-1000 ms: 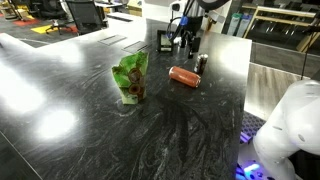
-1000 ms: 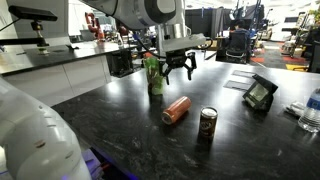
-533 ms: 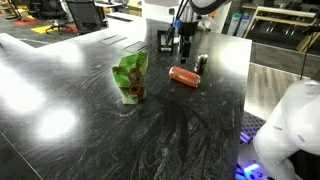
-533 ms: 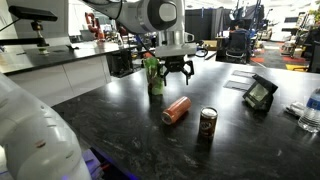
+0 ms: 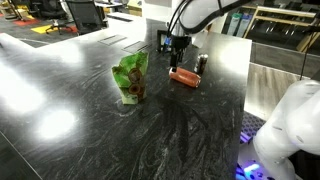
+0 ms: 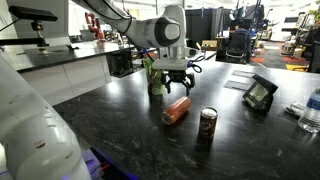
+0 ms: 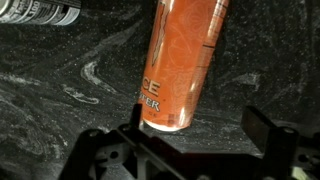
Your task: Move the orange can, then put the black can upright
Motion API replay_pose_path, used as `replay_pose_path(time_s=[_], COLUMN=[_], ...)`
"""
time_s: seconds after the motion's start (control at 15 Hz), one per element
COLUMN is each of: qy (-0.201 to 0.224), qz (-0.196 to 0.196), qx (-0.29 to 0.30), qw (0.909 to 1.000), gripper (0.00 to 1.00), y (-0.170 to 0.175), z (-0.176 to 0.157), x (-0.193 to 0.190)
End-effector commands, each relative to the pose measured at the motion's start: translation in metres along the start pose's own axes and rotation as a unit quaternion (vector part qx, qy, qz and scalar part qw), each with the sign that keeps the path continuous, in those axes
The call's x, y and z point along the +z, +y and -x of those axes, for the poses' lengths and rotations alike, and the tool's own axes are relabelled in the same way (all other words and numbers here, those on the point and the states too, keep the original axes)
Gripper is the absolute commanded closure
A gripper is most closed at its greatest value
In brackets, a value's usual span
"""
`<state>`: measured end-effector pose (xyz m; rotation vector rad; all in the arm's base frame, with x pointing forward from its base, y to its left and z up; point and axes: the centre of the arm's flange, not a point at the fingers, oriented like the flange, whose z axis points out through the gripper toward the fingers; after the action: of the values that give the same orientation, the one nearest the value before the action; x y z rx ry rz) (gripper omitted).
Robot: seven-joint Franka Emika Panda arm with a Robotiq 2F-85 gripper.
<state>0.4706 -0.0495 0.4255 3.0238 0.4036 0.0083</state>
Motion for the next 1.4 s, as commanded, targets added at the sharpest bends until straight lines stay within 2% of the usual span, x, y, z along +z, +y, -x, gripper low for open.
replay_pose_path(time_s=[0.0, 0.6, 1.13, 1.2, 1.33], qy=[0.009, -0.006, 0.003, 0.003, 0.004], qz=[0.004, 0.001, 0.008, 0.007, -0.003], qx=[0.057, 0.111, 0.107, 0.105, 0.105], qw=[0.9983, 0.9938, 0.9942, 0.9944, 0.9945], gripper=[0.00, 0.00, 0.01, 0.26, 0.28], y=[0.005, -0.002, 0.008, 0.008, 0.009], z=[0.000, 0.005, 0.002, 0.001, 0.000], x=[0.028, 0.057, 0.072, 0.074, 0.077])
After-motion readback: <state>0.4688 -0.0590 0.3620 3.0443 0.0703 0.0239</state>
